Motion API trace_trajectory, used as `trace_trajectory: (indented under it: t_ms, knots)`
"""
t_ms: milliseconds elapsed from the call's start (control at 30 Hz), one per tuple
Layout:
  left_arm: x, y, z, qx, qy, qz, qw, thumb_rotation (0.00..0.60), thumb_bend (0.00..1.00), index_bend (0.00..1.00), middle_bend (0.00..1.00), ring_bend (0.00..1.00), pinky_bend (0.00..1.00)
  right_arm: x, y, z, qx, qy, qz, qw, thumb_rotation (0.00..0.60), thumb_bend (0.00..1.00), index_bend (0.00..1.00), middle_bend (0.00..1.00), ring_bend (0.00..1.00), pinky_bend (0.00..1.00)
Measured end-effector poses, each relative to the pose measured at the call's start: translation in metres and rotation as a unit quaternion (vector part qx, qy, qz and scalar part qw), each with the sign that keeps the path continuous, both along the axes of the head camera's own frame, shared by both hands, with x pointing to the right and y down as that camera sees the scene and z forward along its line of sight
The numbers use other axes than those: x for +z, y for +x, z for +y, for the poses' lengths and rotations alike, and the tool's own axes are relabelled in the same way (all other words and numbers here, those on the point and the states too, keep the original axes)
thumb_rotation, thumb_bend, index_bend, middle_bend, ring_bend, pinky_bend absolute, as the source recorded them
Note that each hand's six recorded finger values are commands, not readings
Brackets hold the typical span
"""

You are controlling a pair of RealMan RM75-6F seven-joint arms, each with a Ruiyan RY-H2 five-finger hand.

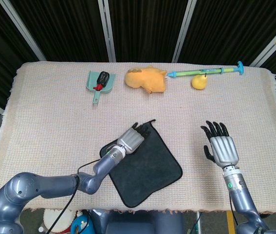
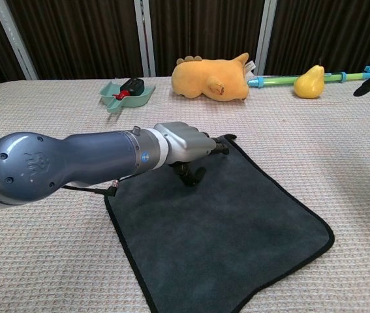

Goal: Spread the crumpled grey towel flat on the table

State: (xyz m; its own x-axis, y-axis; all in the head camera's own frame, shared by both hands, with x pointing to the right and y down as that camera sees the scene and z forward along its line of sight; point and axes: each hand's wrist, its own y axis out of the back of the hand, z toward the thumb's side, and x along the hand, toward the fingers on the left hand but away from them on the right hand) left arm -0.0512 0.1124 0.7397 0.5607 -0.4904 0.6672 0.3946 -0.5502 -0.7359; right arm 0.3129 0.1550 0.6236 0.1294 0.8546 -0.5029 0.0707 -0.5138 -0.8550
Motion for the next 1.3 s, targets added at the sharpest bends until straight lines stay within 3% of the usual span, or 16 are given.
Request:
trace_trajectory:
  t_ms: [333,633,900,1033,1300]
  knots:
    - [-0.014,-0.009,-0.011,-0.017,0.027,0.024,0.9992,0.6,0.67,0.0,0.01,0.0,0.05,-0.005,-0.004,0.002,-0.001,0.004,-0.006,1.0,0.6,0.55,0.15,0.08,0.0,0.04]
    - [-0.018,-0.024,-0.016,-0.034,0.029,0.029,0.9986,0.6,0.65,0.0,0.0,0.0,0.05,-0.011,-0.006,0.004,-0.003,0.008,-0.006,0.9999,0.6,0.55,0.15,0.08,0.0,0.04]
    - [-0.029,-0.04,-0.013,-0.066,0.035,0.051,0.9959,0.6,0.31,0.0,0.0,0.0,0.05,-0.012,0.003,0.005,0.011,0.008,-0.009,0.9999,0.6,0.55,0.15,0.08,0.0,0.04]
    - [-0.043,-0.065,-0.005,-0.103,0.045,0.074,0.9909,0.6,0.16,0.0,0.0,0.0,0.05,-0.011,0.015,0.009,0.03,0.004,-0.016,0.9994,0.6,0.52,0.14,0.08,0.0,0.04]
    - [-0.083,-0.143,0.027,-0.173,0.066,0.107,0.9768,0.6,0.11,0.0,0.0,0.0,0.03,-0.014,0.051,0.03,0.072,0.005,-0.032,0.9969,0.6,0.43,0.0,0.03,0.0,0.04]
